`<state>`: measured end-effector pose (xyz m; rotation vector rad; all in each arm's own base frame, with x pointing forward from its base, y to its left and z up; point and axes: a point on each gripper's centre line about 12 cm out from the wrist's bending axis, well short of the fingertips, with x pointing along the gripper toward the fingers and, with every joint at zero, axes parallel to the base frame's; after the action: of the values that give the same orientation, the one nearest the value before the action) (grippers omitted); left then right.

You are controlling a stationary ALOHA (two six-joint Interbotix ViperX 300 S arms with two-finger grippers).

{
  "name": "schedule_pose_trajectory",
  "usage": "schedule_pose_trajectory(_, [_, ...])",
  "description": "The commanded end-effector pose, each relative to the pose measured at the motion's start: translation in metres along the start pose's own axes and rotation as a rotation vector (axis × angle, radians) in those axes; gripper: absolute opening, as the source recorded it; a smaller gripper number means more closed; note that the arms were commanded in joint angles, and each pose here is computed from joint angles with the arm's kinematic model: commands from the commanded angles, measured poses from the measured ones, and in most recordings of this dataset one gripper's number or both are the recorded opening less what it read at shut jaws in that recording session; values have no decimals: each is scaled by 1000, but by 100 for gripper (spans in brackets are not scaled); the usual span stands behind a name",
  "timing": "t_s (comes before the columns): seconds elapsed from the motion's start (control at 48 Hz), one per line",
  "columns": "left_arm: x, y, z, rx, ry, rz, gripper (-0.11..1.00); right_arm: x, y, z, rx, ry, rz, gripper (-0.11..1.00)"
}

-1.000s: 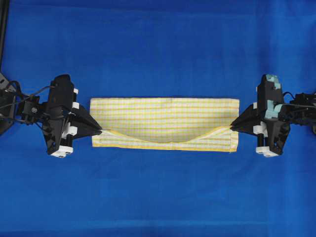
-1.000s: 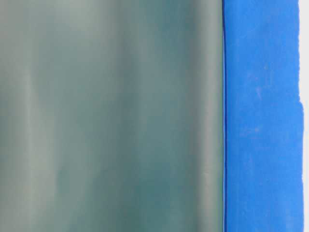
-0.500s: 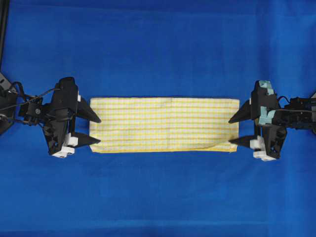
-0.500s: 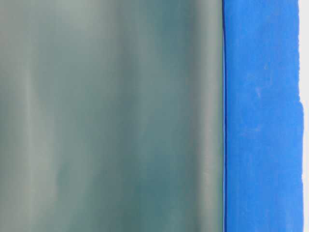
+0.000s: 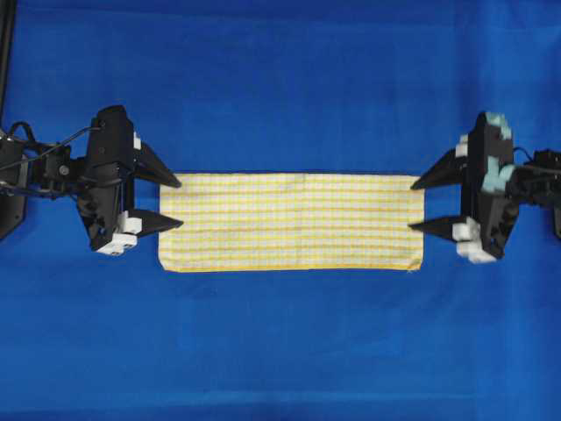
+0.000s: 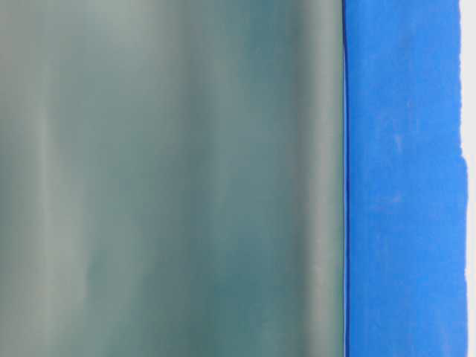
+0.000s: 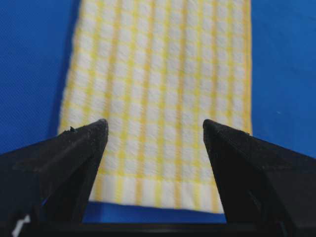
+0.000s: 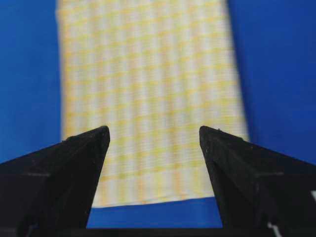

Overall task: Fold the yellow towel.
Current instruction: 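Open both grippers and release the folded edge, then grasp the folded towel's far corners with both grippers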

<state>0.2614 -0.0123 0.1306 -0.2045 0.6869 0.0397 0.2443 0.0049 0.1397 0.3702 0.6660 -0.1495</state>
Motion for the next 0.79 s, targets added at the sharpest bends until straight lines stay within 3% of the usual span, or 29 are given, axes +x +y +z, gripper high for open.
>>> schedule_pose_trajectory(0.0, [3, 6, 12, 20, -28, 20, 72, 1, -12, 8, 18, -12, -39, 75])
schedule_pose_trajectory(0.125, [8, 25, 14, 43, -3, 79, 72, 4, -30, 9, 32, 4, -97, 75])
schedule_pose_trajectory(0.333, [17, 52, 3, 15, 61, 153, 72, 13, -46, 3, 41, 41, -155, 75])
schedule_pose_trajectory(0.771, [43, 59, -20, -6, 186, 167, 71, 37, -54, -15, 37, 123, -199, 74])
